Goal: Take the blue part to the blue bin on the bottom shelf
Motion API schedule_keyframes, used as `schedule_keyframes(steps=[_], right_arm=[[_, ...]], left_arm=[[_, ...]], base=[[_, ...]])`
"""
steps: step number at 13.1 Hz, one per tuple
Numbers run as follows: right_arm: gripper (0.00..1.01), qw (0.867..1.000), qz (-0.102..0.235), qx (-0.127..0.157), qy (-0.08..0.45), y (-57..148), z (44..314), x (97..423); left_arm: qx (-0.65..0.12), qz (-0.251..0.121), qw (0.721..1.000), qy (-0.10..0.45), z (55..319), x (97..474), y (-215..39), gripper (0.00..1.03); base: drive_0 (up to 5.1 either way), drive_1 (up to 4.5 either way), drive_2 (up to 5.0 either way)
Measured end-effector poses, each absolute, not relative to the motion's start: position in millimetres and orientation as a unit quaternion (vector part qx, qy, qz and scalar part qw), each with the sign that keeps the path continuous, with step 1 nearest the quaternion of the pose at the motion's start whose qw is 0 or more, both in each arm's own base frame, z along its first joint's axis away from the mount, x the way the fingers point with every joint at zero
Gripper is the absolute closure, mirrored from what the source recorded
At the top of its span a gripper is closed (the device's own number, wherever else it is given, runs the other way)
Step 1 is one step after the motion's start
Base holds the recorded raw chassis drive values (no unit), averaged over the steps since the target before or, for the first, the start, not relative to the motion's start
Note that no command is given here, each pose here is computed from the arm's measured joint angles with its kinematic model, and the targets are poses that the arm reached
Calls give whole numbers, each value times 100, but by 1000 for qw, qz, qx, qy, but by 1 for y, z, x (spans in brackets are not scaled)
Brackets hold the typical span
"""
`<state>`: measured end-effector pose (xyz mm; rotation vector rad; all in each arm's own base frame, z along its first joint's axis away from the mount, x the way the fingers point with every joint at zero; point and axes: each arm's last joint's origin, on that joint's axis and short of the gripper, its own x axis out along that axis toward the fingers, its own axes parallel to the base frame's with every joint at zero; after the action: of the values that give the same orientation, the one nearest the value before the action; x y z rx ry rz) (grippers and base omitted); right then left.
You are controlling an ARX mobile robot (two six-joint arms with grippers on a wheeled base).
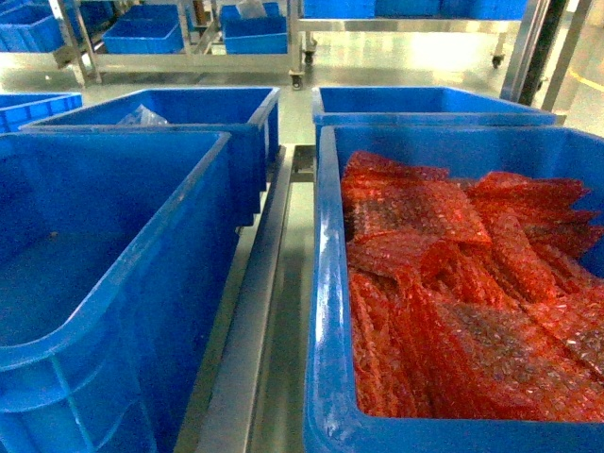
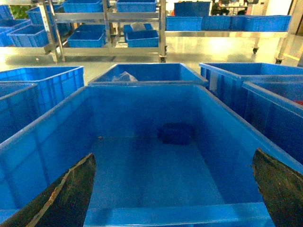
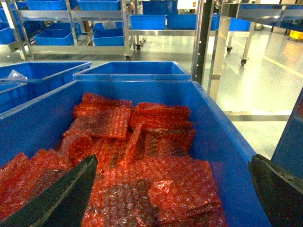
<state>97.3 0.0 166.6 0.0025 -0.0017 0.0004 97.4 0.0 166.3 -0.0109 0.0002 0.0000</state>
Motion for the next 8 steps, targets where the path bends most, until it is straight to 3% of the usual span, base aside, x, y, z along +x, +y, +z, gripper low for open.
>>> schedule_keyframes(steps=[8], right_arm=[[3,1000,0,1,-1,0,167,97]], left_arm=[[-5,0,1000,0,166,97,0,5]], base=[[0,0,0]])
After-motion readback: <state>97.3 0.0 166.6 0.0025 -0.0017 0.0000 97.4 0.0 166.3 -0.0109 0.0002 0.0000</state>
